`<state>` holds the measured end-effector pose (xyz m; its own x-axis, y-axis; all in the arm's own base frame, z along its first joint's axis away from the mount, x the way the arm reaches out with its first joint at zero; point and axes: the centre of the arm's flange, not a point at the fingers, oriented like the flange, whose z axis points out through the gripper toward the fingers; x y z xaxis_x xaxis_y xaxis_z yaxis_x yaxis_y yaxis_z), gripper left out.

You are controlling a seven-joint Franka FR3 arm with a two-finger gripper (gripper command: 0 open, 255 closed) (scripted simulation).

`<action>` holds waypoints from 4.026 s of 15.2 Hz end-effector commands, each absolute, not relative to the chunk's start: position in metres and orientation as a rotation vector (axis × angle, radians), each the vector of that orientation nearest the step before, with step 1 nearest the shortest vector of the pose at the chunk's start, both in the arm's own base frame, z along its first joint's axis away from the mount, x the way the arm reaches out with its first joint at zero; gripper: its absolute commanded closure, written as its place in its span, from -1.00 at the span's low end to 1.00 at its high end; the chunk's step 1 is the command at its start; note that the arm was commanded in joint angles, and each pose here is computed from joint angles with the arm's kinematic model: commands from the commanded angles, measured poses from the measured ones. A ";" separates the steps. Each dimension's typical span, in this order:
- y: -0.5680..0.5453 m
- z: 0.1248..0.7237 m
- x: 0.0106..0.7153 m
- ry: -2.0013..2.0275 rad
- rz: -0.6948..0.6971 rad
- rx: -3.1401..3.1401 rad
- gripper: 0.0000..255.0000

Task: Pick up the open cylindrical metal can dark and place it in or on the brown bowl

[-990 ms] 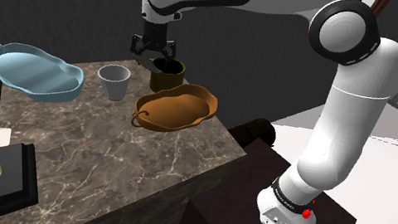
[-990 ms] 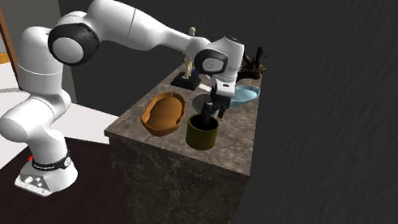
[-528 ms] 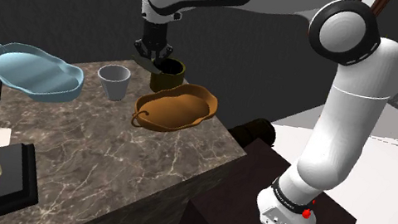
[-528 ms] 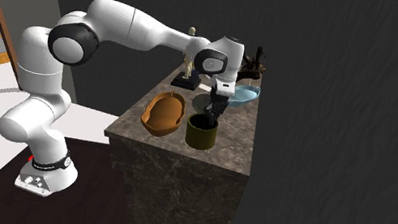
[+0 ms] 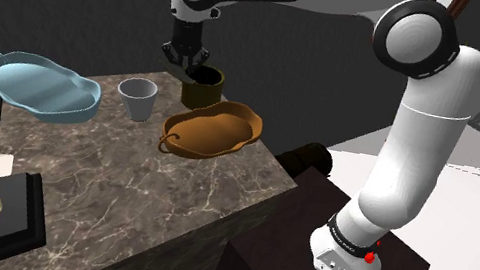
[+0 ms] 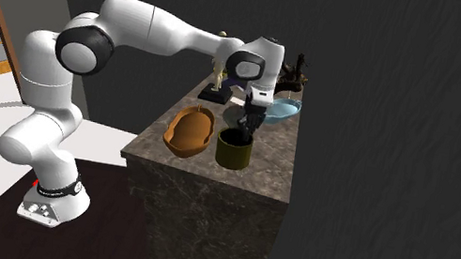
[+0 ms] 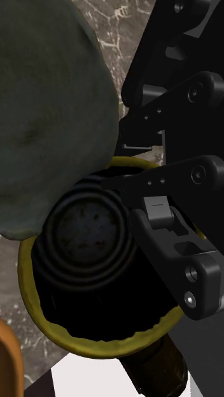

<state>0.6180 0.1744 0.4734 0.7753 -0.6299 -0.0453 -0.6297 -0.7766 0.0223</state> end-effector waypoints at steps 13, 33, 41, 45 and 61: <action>0.174 0.547 0.617 -1.048 -0.078 2.955 1.00; 0.191 0.632 0.567 -1.048 -0.078 2.955 1.00; 0.225 0.638 0.467 -1.048 -0.078 2.955 1.00; 0.232 0.628 0.446 -1.048 -0.078 2.955 1.00; 0.232 0.559 0.446 -1.048 -0.078 2.955 1.00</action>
<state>0.4459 0.2321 0.5593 0.7753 -0.6299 -0.0457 -0.6296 -0.7766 0.0228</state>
